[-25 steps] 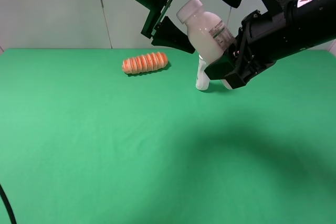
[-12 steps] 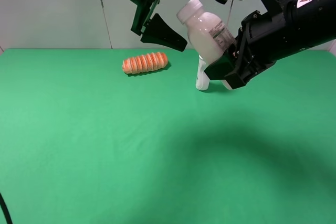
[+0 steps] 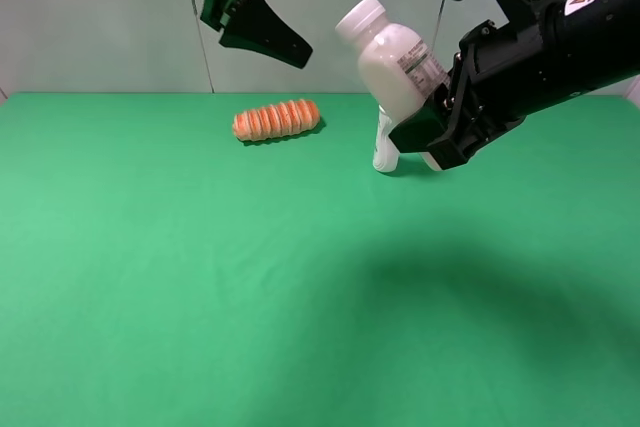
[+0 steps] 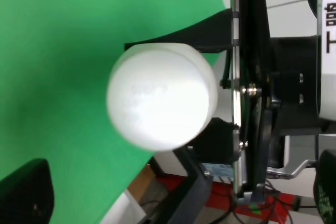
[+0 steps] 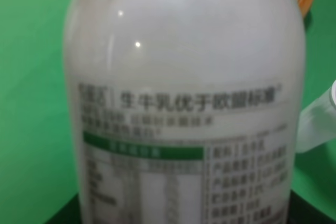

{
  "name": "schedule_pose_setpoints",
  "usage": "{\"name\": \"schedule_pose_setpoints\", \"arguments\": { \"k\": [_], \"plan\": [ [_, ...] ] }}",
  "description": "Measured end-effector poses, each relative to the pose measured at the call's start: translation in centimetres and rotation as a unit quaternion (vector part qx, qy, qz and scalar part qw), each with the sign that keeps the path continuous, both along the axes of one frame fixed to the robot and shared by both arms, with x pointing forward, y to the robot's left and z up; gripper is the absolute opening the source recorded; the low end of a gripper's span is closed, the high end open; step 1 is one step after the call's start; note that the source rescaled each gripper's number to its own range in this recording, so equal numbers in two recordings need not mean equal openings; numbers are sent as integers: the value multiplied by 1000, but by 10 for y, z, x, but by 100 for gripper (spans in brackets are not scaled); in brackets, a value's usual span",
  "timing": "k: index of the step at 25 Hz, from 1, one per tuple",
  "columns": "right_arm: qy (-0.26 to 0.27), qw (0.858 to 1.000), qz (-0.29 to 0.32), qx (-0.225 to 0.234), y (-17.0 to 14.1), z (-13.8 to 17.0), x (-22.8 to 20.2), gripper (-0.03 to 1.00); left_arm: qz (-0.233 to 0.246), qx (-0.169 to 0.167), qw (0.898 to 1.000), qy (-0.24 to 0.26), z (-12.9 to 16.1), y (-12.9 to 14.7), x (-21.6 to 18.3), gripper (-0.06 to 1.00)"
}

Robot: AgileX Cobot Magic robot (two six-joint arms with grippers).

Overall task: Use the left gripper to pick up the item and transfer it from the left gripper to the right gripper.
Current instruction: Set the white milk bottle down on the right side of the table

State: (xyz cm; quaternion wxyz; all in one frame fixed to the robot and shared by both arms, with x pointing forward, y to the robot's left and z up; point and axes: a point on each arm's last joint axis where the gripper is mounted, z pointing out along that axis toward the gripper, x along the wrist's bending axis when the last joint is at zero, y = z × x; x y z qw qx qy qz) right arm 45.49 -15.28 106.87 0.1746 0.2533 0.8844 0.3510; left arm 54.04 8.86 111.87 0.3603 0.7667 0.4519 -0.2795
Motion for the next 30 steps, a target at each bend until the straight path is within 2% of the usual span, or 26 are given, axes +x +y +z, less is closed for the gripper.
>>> {"name": "schedule_pose_setpoints", "arguments": {
  "k": [8,13,17,20,30],
  "plan": [
    [0,1000,0,0,0,0,0,2,38,2,998,-47,31,36,-5,100],
    [0,1000,0,0,0,0,0,2,67,50,992,-90,47,59,-16,100],
    [0,1000,0,0,0,0,0,2,90,106,982,-127,60,74,-29,100],
    [0,1000,0,0,0,0,0,2,106,134,974,-151,71,84,-42,100],
    [1,1000,-1,1,0,0,0,2,178,197,934,-239,111,119,-88,100]
  ]
}}
